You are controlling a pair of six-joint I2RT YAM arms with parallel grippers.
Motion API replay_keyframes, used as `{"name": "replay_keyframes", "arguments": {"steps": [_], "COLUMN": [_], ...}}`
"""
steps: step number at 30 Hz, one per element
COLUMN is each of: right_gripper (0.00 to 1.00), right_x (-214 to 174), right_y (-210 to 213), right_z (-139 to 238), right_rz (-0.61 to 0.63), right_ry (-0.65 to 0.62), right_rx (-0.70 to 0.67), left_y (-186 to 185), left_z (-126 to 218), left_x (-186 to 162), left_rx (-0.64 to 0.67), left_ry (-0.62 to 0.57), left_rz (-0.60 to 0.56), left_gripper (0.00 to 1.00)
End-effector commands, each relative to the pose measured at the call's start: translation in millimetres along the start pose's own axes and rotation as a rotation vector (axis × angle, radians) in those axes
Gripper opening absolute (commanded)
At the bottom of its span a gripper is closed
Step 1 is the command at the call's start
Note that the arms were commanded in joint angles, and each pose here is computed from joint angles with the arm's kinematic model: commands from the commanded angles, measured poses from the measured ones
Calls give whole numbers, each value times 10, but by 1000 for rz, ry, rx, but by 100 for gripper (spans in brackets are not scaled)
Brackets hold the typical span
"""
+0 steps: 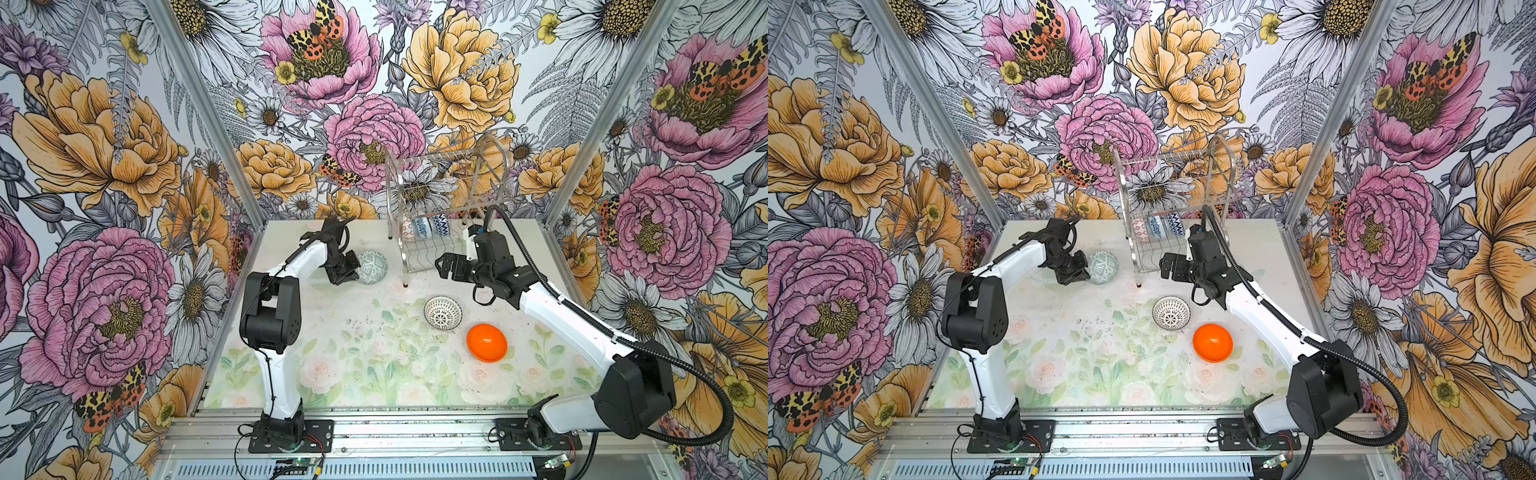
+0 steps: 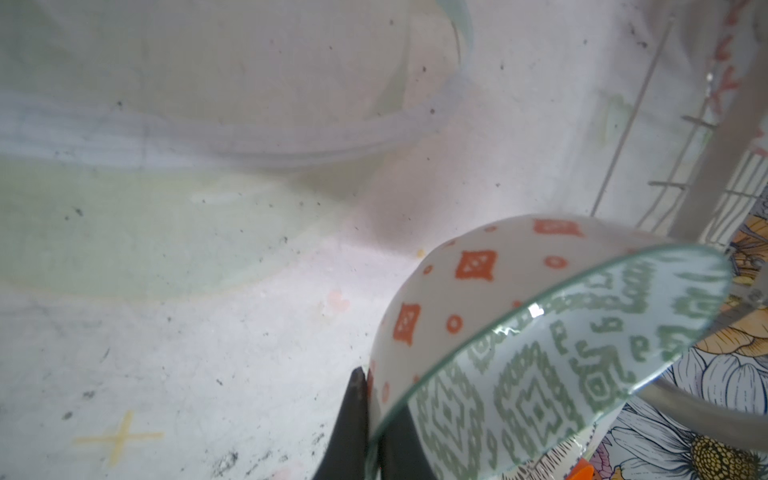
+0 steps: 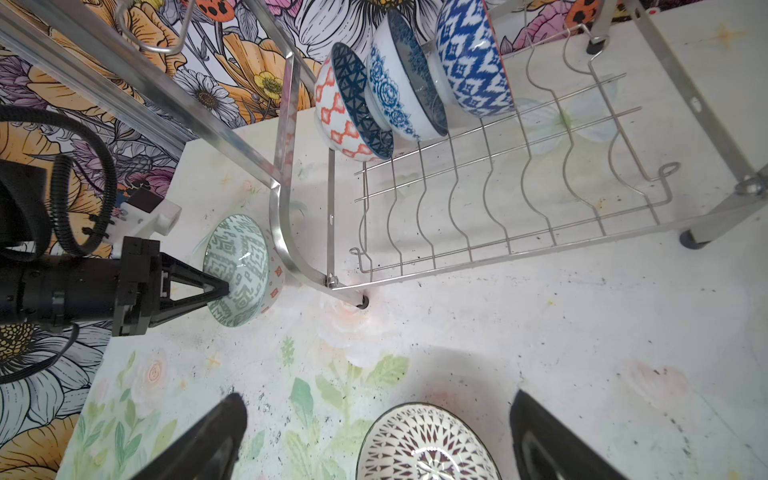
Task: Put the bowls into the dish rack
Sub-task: 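Lift the green-patterned bowl toward the right gripper while the right gripper approaches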
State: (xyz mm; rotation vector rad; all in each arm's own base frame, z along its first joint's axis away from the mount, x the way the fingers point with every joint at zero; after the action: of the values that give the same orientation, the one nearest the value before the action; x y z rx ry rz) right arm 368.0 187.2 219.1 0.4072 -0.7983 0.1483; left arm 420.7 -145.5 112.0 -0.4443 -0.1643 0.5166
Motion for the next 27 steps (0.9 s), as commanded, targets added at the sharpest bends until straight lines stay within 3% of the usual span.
{"name": "replay_keyframes", "arguments": {"steps": [1,6,12,20,27], "right_gripper": [99,99,100,99,99], "right_x": [-30,-133,-342,-626,-786], "right_y": [39,11,-4,-16,-58], "right_z": [99,164,260,341,385], "right_rz": [23,17,17,18,10], "right_ry": [-6,1,40,102,148], "right_rx": [22,23,34,57,35], "left_y": [-198,-254,-148,-140,-106], "left_z": [188,144,49,-47,-295], "left_x": [-296,-896,-1382,-1531,-1691], "left_rx": [-27,9,80,99,140], "left_ry": [-15,23,34,9,57], "left_rz": [-40,-91,-114,-108,-138], "left_gripper": [0,0,0,0,0]}}
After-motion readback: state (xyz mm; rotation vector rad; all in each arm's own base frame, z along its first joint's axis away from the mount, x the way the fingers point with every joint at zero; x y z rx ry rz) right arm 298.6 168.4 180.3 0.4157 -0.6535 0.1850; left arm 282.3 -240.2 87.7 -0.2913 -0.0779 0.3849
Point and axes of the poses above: each gripper's point midway between its finger pads, its own z axis back along the fingers, its own y axis along the line the jaws close on, x = y × z, the point moved 1 cm from there along z, back along the fingers, and after that the axes turned 9 degrees about z, right-handed, at the moved point
